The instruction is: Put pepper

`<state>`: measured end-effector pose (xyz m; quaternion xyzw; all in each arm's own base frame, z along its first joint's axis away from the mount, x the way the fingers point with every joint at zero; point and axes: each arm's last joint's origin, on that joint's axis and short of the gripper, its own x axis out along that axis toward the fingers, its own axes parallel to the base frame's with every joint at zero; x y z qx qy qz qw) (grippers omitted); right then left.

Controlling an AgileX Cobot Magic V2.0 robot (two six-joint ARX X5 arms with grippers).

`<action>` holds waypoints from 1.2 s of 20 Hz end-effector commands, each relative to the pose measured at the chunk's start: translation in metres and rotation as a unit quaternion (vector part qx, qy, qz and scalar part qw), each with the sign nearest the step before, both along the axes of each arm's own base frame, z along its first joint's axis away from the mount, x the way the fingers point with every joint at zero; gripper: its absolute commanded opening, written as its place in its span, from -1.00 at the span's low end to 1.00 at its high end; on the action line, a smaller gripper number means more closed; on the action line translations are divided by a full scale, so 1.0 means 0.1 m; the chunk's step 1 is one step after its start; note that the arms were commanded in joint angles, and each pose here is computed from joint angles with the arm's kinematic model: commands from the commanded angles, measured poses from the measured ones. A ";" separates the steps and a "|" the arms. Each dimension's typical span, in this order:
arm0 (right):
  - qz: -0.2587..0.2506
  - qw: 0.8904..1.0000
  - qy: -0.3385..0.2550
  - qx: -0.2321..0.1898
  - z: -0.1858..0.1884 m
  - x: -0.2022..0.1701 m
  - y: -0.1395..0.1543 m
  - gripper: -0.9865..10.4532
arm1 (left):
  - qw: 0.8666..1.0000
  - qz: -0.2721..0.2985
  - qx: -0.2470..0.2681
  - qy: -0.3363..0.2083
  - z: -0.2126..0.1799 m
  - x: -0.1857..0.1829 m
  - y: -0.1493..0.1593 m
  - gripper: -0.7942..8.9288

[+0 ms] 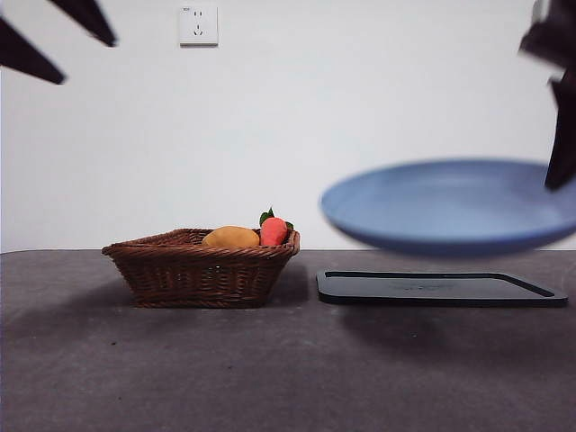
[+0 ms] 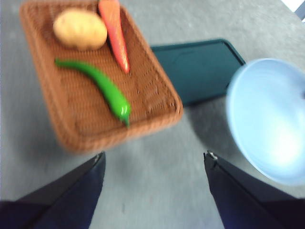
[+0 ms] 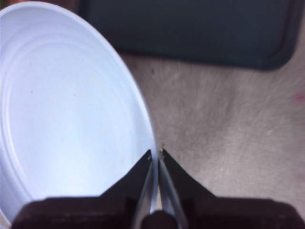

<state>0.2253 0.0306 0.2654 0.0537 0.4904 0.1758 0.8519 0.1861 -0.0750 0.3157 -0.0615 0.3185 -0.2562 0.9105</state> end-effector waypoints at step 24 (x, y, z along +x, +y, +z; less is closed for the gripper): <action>-0.091 0.986 -0.138 0.024 0.63 -0.86 -0.28 -0.82 | 0.971 0.043 0.177 0.158 -1.11 1.97 -1.11 -0.09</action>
